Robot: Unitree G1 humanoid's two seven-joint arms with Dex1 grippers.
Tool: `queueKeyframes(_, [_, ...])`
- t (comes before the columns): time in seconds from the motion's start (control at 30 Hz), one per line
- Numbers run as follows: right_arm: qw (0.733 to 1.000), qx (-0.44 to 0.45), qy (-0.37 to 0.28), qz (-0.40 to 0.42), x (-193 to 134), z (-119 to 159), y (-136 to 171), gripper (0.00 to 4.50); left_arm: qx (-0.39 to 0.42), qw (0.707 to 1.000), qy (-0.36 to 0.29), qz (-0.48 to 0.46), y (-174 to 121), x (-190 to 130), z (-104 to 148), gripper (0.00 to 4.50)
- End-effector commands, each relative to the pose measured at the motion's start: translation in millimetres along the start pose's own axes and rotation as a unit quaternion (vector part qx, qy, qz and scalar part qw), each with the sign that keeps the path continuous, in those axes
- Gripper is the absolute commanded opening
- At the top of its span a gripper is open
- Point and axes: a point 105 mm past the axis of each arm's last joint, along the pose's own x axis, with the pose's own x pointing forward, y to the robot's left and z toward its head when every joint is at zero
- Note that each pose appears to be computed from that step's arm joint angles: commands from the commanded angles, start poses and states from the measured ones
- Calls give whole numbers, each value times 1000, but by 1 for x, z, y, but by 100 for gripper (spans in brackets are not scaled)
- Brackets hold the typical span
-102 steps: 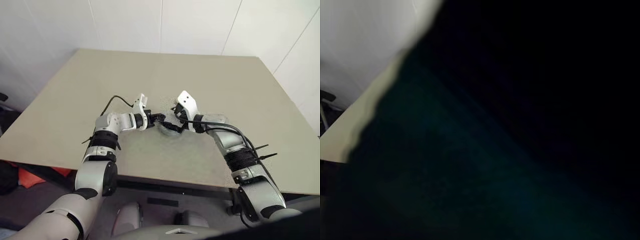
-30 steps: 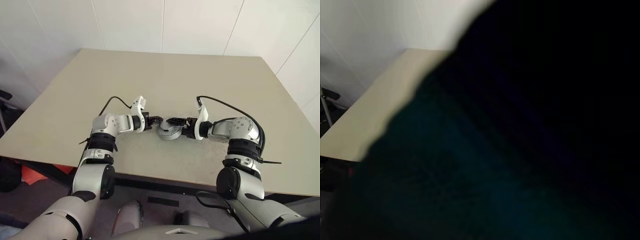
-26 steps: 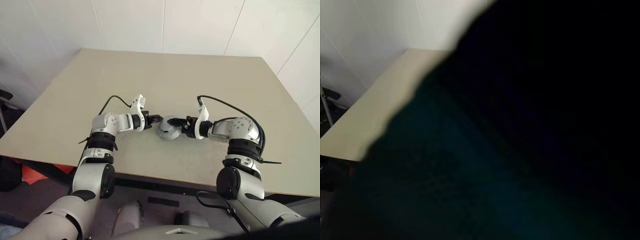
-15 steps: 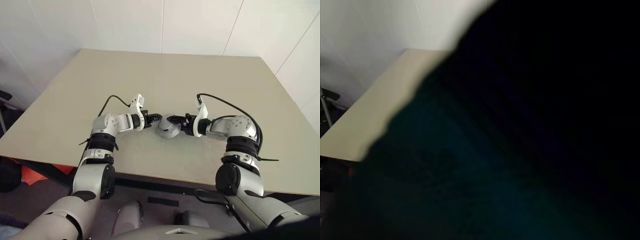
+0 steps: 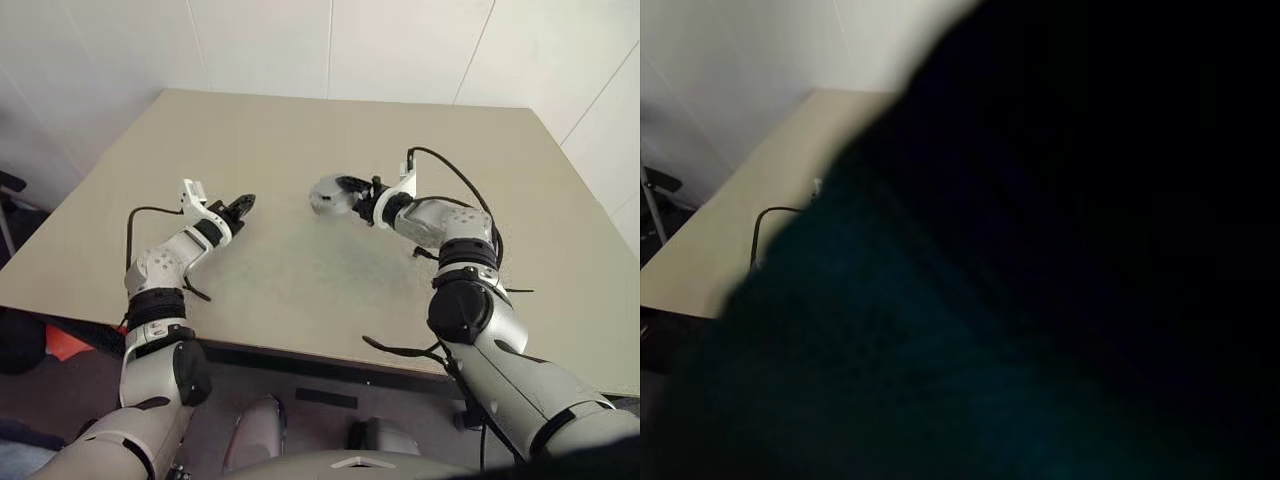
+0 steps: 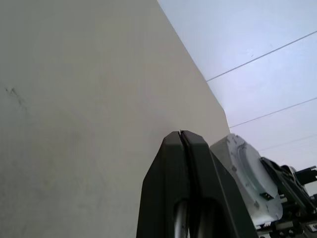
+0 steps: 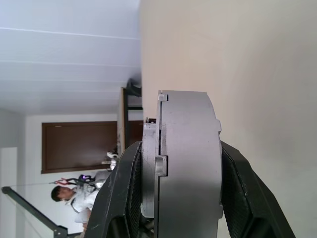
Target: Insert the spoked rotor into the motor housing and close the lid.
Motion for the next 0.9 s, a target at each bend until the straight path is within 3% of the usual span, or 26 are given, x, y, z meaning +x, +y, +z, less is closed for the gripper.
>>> queueKeyframes(0.03, [997,-14,6,76,3,0,48,211,8,999,16,-31,-17,-5,-3,126])
queueKeyframes(0.17, [995,-25,21,91,1,-2,61,211,0,998,19,-60,-26,-9,-7,264])
queueKeyframes(0.37, [996,-44,29,75,-3,-3,56,211,-34,991,23,-125,-49,-11,-13,447])
queueKeyframes(0.53, [995,-47,40,81,-6,-7,59,211,-112,972,44,-203,-75,-11,-18,447])
queueKeyframes(0.63, [989,-68,84,96,-11,-23,63,211,-162,953,46,-252,-93,-4,-15,447])
queueKeyframes(0.9, [983,-91,107,115,-18,-32,75,211,-217,937,63,-265,-103,25,-21,447])
